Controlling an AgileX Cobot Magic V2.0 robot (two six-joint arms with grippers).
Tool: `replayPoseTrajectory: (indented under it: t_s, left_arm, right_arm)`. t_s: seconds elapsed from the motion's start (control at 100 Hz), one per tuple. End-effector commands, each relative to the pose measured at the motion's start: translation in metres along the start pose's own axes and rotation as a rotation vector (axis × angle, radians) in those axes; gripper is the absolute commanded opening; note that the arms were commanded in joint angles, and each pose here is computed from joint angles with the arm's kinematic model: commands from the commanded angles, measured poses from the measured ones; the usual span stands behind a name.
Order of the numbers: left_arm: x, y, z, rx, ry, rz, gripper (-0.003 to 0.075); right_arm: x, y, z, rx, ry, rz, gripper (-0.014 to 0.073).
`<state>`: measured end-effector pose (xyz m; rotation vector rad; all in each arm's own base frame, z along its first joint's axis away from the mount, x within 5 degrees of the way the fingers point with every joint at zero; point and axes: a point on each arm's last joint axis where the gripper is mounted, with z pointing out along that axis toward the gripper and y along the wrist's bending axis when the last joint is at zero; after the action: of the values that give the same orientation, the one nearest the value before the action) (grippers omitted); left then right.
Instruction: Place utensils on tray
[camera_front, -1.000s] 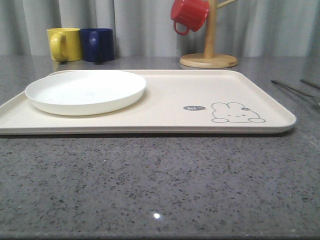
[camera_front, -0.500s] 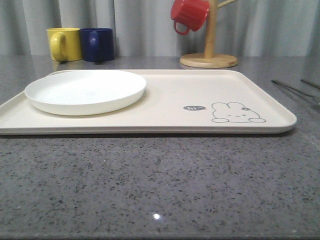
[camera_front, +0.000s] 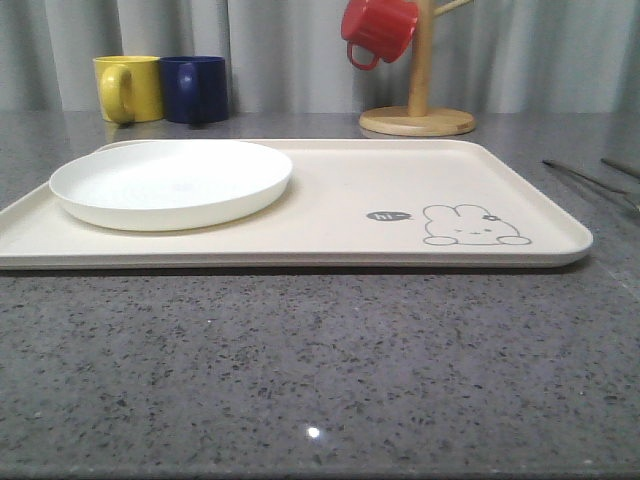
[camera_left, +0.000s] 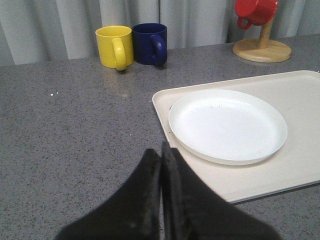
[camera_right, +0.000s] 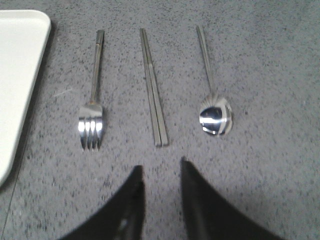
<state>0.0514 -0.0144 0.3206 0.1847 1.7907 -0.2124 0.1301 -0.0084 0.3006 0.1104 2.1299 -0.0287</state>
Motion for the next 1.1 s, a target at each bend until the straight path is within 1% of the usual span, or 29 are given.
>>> replayPoseTrajectory:
  t_s: [0.0,0.12,0.24,0.36,0.5,0.74,0.95,1.0,1.02,1.07,1.09]
  left_arm:
    - [-0.014,-0.001,-0.003,0.008,-0.090,-0.004,-0.0019]
    - [-0.014,-0.001,-0.003,0.008,-0.090,-0.004,-0.0019]
    - [-0.014,-0.001,-0.003,0.008,-0.090,-0.004,-0.0019]
    - [-0.014,-0.001,-0.003,0.008,-0.090,-0.004,-0.0019]
    - [-0.014,-0.001,-0.003,0.008,-0.090,-0.004,-0.0019]
    - [-0.014,-0.001,-0.003,0.008,-0.090,-0.004,-0.0019]
    - [-0.014,-0.001,-0.003,0.008,-0.090,-0.004,-0.0019]
    - [-0.014,-0.001,-0.003,0.008,-0.090,-0.004,-0.0019]
    - [-0.014,-0.001,-0.003,0.008,-0.090,-0.004,-0.0019]
    - [-0.014,-0.001,-0.003,0.008,-0.090,-0.004,-0.0019]
    - [-0.014,-0.001,-0.003,0.008,-0.090,-0.004,-0.0019]
  right_arm:
    - [-0.036,0.001,0.008,0.000,-0.033,-0.009,0.0364]
    - [-0.061,0.012,0.027,-0.032,0.080,-0.037,0.0369]
    - [-0.084,0.032,0.054,-0.080,0.222,-0.089,0.0369]
    - [-0.095,0.047,0.087,-0.091,0.383,-0.118,0.0369]
    - [-0.106,0.056,0.124,-0.087,0.529,-0.111,0.0367]
    - [-0.109,0.068,0.179,-0.096,0.681,-0.093,0.0367]
    - [-0.102,0.073,0.208,-0.092,0.717,-0.094,0.0365]
    - [-0.101,0.073,0.211,-0.092,0.717,-0.094,0.0330]
    - [-0.101,0.073,0.211,-0.092,0.716,-0.094,0.0301]
    - [-0.101,0.073,0.211,-0.094,0.715,-0.092,0.0208]
    - [-0.102,0.074,0.211,-0.098,0.712,-0.087,0.0128]
